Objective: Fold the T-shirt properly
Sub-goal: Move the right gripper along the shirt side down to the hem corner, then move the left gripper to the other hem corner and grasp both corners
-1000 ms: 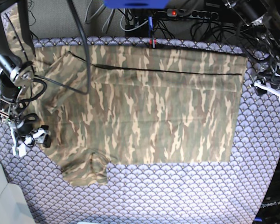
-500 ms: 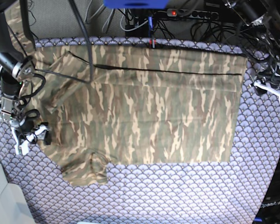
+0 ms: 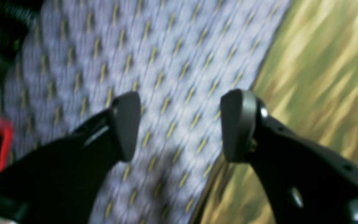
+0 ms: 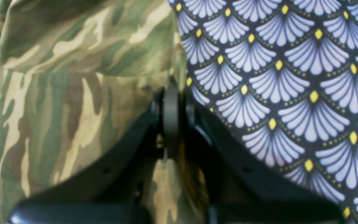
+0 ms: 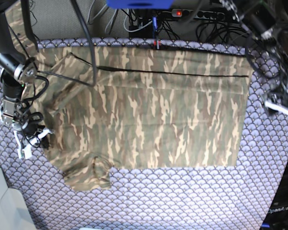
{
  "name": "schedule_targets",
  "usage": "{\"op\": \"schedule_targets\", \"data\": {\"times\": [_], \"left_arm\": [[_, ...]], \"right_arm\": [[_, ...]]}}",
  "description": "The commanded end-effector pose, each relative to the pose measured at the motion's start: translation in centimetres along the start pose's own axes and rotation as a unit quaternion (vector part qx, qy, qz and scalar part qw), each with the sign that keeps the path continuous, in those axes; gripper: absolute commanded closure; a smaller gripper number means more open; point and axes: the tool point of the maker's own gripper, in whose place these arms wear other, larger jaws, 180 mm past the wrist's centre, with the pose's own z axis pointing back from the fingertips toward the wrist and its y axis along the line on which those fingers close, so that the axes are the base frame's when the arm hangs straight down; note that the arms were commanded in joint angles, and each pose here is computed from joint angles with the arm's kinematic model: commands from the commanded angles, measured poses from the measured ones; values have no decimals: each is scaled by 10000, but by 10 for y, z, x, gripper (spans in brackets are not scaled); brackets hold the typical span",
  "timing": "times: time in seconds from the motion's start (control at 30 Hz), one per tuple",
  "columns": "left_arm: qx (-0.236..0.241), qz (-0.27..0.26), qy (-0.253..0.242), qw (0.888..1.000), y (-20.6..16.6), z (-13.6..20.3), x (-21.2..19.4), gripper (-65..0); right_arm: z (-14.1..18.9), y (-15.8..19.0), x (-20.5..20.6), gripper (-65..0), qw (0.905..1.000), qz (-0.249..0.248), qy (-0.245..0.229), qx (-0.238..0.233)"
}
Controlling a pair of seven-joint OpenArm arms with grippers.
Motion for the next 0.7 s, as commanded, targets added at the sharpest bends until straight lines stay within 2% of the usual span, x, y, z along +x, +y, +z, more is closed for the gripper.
{"op": "schedule_targets", "data": {"times": [0.0, 0.17, 0.27, 0.37, 0.5, 0.67], "left_arm": [[0, -49, -336, 9994, 0, 2, 26, -400], [-313, 340, -706, 9964, -20, -20, 74, -405], [-553, 529, -871, 9933, -34, -40, 88, -455], [-790, 325, -1008, 9912, -55, -59, 97, -524], [-1138, -63, -1096, 9874, -93, -77, 99, -545], [-821, -227, -862, 9926, -106, -112, 89, -545]], "right_arm": [[0, -5, 15, -1, 9999, 74, -83, -44], [0, -5, 14, 0, 9999, 73, -68, -45], [0, -5, 13, 0, 10000, 73, -37, -45], [0, -5, 13, 0, 10000, 73, -37, -45], [0, -5, 13, 0, 10000, 73, -30, -45], [1, -5, 13, 0, 10000, 81, -26, -50]]}}
